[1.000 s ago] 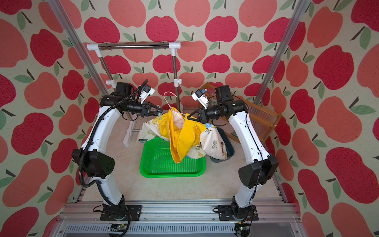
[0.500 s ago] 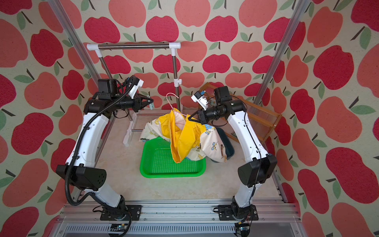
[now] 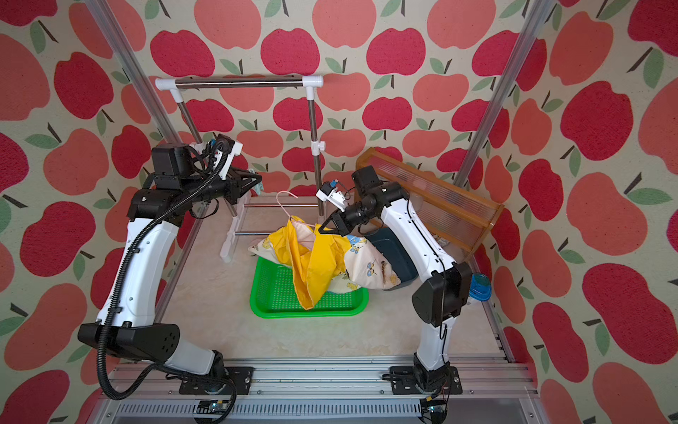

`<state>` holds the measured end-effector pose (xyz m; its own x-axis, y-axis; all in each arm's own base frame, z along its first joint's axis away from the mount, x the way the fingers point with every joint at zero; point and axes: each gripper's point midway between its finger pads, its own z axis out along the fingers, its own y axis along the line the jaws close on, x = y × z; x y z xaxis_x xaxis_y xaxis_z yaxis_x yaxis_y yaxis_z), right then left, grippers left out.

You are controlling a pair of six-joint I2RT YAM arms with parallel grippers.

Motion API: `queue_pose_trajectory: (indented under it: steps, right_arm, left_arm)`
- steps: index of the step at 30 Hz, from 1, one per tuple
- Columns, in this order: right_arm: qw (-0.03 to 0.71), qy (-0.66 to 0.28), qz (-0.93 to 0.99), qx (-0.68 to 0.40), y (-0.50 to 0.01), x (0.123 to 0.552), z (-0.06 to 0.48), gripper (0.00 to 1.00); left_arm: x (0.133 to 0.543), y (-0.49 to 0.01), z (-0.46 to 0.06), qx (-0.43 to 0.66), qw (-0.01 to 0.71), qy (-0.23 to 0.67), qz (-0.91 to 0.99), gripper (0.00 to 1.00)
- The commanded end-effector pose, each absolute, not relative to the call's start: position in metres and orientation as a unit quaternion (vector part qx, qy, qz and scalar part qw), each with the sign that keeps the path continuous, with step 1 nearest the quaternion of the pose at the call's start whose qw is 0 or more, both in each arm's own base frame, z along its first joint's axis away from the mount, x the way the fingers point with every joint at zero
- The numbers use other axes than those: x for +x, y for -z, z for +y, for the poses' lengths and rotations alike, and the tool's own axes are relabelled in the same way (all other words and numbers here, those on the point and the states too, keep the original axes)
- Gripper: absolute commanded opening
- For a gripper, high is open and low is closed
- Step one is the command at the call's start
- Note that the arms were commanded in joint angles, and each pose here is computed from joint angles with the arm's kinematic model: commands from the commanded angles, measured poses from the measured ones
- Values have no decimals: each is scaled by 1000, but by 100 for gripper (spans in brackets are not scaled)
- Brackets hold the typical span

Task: Remove the clothespins securing jackets to the hanger
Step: Place the hanger in the basket.

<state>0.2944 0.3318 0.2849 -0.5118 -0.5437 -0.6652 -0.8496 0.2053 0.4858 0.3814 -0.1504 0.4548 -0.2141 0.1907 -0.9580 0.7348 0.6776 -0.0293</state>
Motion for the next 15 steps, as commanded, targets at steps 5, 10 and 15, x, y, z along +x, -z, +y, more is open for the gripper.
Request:
queue_pose_trajectory:
  steps: [5, 10, 15]
  right_arm:
    - [145, -417, 778, -447, -233, 285, 343, 5]
    - [156, -415, 791, -421, -228, 300, 345, 41]
    - [244, -420, 788, -377, -272, 323, 327, 63]
  left_arm:
    - [378, -454, -153, 318, 541, 248, 738, 0]
    - [375, -450, -183, 361, 517, 255, 734, 0]
    - [372, -446, -225, 395, 493, 309, 711, 0]
